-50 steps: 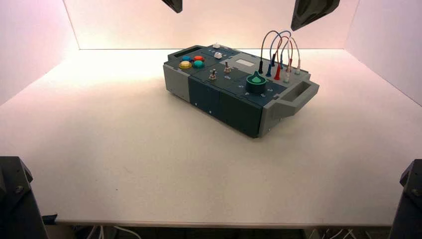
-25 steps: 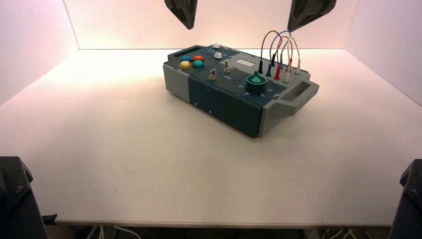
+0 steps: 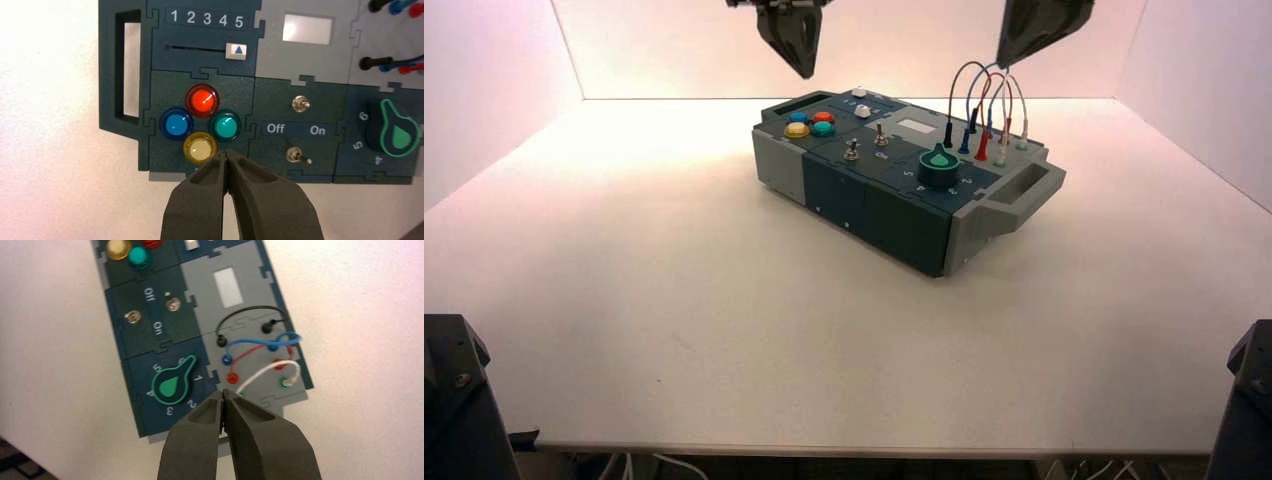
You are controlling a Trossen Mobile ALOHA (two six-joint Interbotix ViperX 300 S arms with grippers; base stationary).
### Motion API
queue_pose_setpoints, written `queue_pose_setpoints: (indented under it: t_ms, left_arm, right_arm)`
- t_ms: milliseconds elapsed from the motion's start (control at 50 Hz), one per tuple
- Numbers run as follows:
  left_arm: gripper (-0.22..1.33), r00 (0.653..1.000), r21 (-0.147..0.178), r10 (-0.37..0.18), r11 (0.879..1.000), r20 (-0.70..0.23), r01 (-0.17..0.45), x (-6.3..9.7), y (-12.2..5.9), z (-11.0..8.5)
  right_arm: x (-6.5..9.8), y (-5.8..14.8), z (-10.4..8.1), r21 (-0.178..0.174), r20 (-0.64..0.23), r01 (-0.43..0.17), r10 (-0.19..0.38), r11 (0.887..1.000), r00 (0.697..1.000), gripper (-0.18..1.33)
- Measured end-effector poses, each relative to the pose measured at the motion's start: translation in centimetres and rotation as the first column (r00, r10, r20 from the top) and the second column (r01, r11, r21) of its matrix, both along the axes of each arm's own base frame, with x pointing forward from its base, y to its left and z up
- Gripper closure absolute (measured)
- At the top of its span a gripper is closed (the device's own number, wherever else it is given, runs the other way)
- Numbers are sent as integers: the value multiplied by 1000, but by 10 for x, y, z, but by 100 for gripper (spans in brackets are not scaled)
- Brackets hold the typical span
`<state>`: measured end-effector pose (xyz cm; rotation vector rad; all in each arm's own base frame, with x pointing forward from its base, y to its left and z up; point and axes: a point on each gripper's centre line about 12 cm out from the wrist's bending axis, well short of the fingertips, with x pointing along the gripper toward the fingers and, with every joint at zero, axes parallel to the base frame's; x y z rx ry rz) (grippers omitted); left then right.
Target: Push the green button with the left gripper.
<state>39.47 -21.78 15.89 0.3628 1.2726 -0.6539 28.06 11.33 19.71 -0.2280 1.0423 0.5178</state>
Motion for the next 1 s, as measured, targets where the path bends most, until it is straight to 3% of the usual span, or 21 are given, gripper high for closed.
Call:
queue_pose_setpoints:
  t_ms: [260,520,1000]
  left_arm:
    - [127,1000,9,-10,1000,-20,10,-2,-5,-13]
    - [127,999,16,-33,999,-31,34,-6,-15,-22]
    - [127,999,14,-30,999,-26,30,-6,-16,-29]
  right_arm:
    - [-4,10,0,-1,6,-38,38,999,999,128]
    - [-4,11,0,0,4,-41,41,999,999,128]
    - [-4,11,0,0,5,-41,41,999,999,128]
